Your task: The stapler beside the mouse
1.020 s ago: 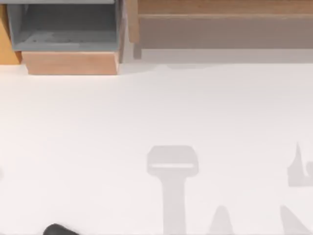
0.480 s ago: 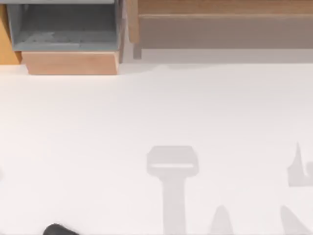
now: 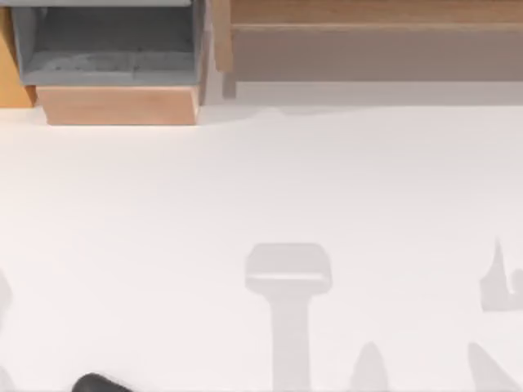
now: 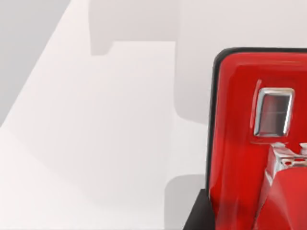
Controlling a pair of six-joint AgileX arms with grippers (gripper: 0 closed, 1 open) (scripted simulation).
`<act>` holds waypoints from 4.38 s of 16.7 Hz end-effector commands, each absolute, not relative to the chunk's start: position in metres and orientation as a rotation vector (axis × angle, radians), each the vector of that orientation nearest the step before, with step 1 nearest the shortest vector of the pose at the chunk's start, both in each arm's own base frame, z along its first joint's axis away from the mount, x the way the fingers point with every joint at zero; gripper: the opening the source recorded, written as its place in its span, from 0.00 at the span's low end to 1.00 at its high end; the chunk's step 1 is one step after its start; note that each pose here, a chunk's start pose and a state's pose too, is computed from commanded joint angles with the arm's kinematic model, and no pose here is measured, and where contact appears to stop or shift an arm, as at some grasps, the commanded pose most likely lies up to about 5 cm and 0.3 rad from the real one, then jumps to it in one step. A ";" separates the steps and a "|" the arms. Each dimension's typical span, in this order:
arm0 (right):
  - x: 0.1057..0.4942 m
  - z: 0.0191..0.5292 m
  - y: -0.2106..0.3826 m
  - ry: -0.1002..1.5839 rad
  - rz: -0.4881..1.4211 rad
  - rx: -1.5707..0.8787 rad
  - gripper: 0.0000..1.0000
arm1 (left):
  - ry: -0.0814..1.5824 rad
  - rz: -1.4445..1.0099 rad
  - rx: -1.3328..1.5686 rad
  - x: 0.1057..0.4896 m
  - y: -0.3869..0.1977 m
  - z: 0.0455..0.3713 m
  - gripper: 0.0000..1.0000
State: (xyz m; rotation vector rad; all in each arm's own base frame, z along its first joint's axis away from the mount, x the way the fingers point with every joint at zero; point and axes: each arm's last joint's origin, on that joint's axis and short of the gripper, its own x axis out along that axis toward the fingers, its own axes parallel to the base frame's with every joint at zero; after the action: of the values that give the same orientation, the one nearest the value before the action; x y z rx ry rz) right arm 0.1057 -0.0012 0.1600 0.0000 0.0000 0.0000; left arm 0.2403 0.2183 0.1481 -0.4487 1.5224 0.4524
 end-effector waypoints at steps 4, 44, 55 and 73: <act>0.106 0.160 -0.001 0.000 0.000 0.000 1.00 | 1.521 0.448 -0.442 0.243 0.216 0.149 0.00; 0.106 0.160 -0.001 0.000 0.000 0.000 1.00 | 1.455 -0.030 -0.029 0.313 -0.116 0.182 0.00; 0.106 0.160 -0.001 0.000 0.000 0.000 1.00 | 1.527 -0.011 -0.004 0.310 -0.116 0.147 0.00; 0.106 0.160 -0.001 0.000 0.000 0.000 1.00 | 1.563 0.000 0.007 0.307 -0.115 0.136 0.90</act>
State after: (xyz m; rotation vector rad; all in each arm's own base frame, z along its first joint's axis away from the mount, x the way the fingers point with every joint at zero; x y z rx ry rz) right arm 0.1057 -0.0012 0.1600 0.0000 0.0000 0.0000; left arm 0.3067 -0.1146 0.1364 0.0070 1.5628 0.0000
